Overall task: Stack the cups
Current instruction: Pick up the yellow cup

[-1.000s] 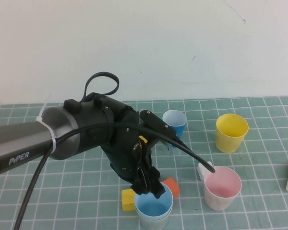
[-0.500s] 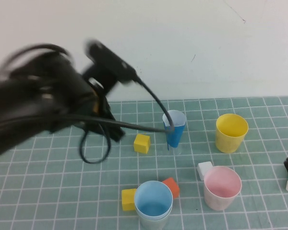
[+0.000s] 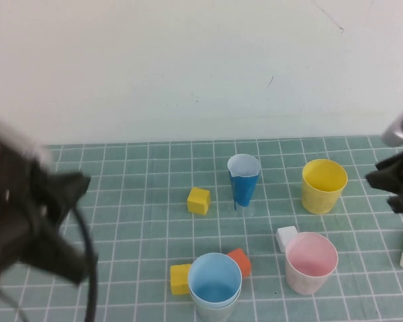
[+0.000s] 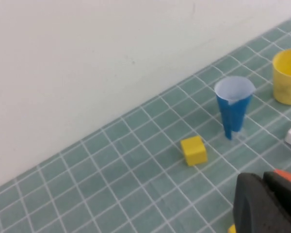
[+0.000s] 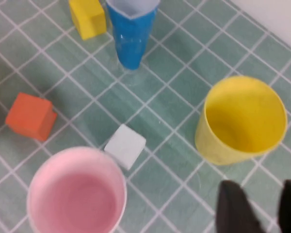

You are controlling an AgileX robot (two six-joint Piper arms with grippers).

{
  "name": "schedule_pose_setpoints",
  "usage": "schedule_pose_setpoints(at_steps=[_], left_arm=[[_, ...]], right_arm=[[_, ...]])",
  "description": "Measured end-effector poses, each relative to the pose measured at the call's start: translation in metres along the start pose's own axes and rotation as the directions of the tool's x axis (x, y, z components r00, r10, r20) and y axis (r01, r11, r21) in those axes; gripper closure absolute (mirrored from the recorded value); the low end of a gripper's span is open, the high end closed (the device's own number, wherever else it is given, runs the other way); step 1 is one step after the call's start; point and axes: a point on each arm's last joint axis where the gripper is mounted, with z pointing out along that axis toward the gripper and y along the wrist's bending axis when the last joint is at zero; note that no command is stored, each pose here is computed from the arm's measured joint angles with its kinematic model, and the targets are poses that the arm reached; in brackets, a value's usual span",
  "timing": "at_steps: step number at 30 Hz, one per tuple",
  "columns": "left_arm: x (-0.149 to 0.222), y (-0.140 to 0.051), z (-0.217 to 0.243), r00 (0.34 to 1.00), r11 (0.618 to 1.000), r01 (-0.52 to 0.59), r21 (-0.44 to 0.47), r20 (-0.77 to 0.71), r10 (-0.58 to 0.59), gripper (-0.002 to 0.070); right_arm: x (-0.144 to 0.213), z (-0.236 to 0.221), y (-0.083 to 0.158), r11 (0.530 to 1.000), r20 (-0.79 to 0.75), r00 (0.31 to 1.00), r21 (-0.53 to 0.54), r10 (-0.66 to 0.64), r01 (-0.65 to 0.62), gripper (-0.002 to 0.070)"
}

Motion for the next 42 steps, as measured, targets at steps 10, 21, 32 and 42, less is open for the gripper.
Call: schedule_pose_setpoints(at_steps=[10, 21, 32, 42], left_arm=[[0.079, -0.017, -0.005, 0.954, 0.964, -0.252, 0.085, 0.190, 0.232, 0.0673], [0.085, -0.021, -0.005, 0.928, 0.942, -0.321, 0.098, 0.231, 0.292, 0.0675], [0.083, -0.023, -0.005, 0.937, 0.953, -0.277, 0.121, 0.253, 0.240, 0.0675], [0.080, -0.024, -0.006, 0.955, 0.972, -0.172, 0.162, 0.269, 0.124, 0.0676]], right_arm=[[-0.027, 0.073, -0.051, 1.000, -0.061, 0.998, -0.003, 0.000, 0.000, 0.0183], [-0.015, 0.150, -0.082, 0.991, -0.231, 0.972, -0.119, 0.035, -0.064, 0.0178], [-0.014, 0.163, -0.087, 0.983, -0.273, 0.962, -0.172, 0.016, -0.065, 0.0610], [-0.041, 0.145, -0.094, 0.972, -0.310, 0.951, -0.226, -0.012, -0.061, 0.0660]])
